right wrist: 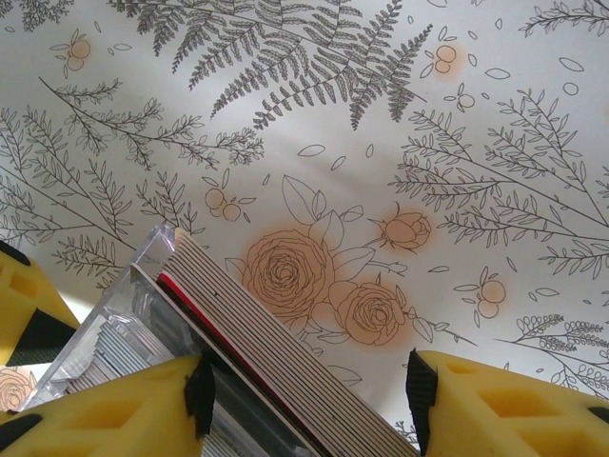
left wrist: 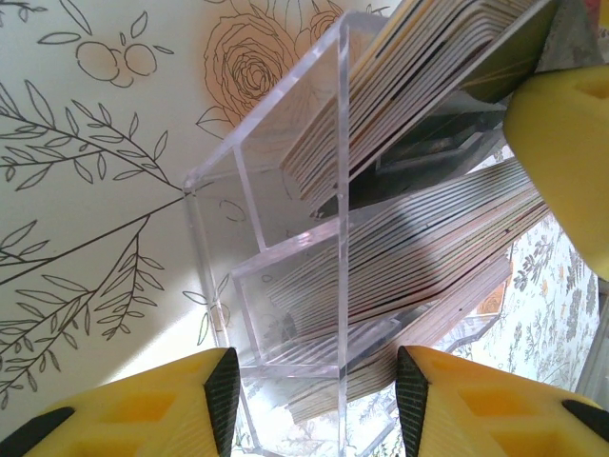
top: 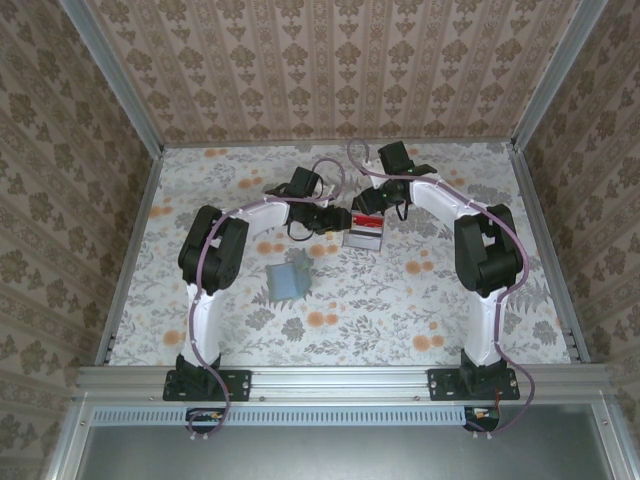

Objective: Put the credit cards into the card holder
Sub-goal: Pick up the credit card from the storage box.

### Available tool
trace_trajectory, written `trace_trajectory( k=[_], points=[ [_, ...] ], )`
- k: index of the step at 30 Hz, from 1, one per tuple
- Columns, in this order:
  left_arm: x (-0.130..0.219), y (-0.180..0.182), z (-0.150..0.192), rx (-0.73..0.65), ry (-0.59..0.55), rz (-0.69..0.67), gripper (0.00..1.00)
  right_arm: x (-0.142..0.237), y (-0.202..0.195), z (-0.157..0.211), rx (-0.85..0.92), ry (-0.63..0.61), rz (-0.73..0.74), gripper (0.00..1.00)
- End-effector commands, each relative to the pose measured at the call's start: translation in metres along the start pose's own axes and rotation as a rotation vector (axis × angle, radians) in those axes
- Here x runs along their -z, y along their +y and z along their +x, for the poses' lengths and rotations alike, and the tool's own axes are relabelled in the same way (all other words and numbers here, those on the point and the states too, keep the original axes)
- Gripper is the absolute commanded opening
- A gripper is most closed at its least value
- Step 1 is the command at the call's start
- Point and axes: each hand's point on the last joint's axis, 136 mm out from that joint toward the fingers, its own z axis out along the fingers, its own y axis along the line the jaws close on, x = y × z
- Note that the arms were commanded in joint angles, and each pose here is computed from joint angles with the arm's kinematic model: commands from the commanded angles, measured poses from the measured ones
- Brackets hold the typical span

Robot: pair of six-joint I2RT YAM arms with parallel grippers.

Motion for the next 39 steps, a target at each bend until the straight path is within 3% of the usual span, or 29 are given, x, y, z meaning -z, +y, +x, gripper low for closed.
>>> trace_trajectory(
  k=[1,8,17,29,39],
  points=[
    [-0.017,0.049,0.040,0.111,0.107,-0.129,0.48,0.018,-0.016,-0.016,-0.024,-0.065,0.064,0.56],
    [-0.017,0.050,0.041,0.112,0.108,-0.131,0.48,0.014,-0.013,-0.012,-0.020,-0.050,0.047,0.46],
    [-0.017,0.049,0.039,0.112,0.106,-0.129,0.48,0.019,-0.015,-0.015,-0.018,-0.064,0.053,0.42],
    [-0.017,0.048,0.039,0.110,0.106,-0.127,0.48,0.022,-0.014,-0.016,-0.021,-0.068,0.043,0.24],
    [-0.015,0.046,0.038,0.106,0.108,-0.129,0.48,0.030,-0.016,-0.021,-0.025,-0.090,0.039,0.20]
  ],
)
